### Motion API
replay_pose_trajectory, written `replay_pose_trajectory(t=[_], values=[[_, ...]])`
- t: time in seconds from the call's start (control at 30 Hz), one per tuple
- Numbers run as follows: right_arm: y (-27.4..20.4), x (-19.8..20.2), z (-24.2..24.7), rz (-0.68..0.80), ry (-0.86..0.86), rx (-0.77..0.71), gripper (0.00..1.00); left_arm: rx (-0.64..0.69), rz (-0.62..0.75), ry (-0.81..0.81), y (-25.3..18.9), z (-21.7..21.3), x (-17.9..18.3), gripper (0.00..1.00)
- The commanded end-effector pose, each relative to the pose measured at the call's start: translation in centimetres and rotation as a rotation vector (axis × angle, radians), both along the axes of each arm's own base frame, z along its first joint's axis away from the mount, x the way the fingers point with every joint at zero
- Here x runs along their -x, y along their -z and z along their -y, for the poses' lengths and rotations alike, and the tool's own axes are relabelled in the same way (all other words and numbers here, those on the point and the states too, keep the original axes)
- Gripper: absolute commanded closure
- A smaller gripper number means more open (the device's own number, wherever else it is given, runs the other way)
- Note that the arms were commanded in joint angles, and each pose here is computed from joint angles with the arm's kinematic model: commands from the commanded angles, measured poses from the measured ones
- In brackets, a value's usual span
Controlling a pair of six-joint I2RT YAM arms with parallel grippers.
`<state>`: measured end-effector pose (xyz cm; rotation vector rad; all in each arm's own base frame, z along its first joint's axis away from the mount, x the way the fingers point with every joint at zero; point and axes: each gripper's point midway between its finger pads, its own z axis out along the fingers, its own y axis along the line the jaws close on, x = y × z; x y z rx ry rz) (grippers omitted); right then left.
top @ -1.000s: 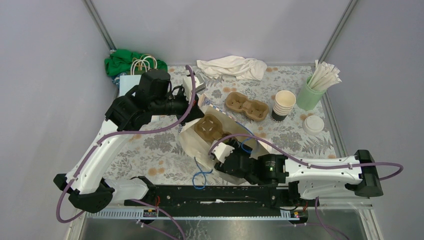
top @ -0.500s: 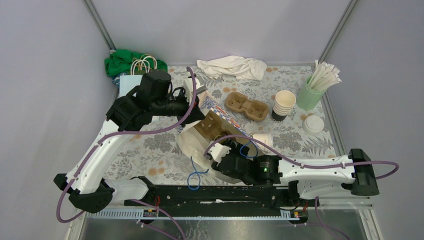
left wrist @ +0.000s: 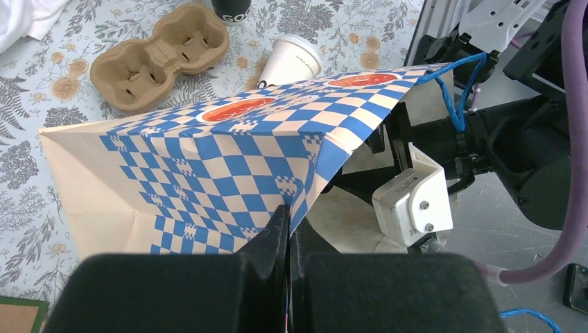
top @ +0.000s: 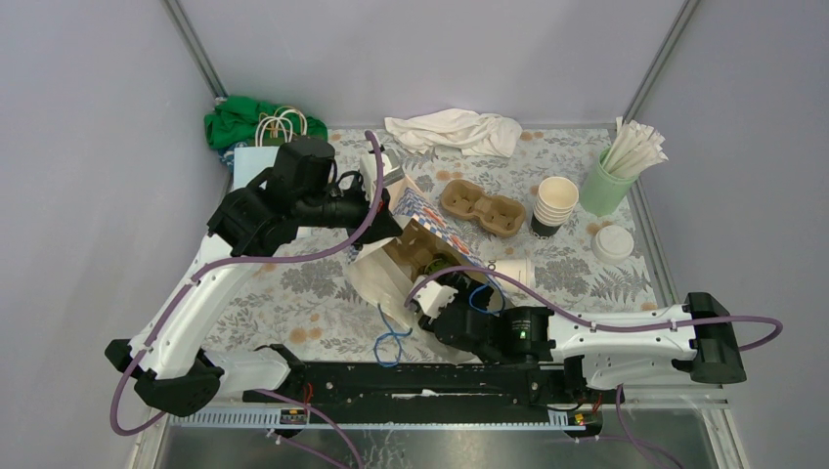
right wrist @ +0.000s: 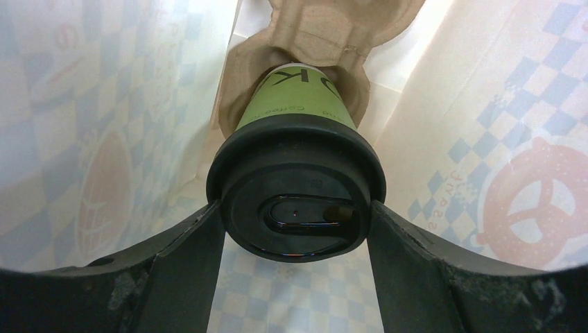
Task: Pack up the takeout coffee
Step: Place the coffee cup on the cup tray.
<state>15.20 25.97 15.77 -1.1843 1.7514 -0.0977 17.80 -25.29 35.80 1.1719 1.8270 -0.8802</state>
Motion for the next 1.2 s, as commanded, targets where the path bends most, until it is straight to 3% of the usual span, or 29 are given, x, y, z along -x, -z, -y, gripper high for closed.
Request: replay_pose_trajectory(t=[0.0, 0.73, 1.17], values=[[-1.4, -0.6, -0.1, 0.056, 0.031, -0.061, 0.77, 0.040, 0.031, 0.041, -1.2, 0.1, 0.9, 1.00], [-2.7, -1.2, -2.3, 0.089, 0.001, -0.045, 0.78, 0.002, -0.038, -0.032, 0.5, -0.1, 0.0, 1.00], [-2.9, -1.8, -2.8, -0.030, -0.018, 0.008, 0.77, 0.026, -0.138, -0.183, 0.5, -1.4, -3.5, 1.00]])
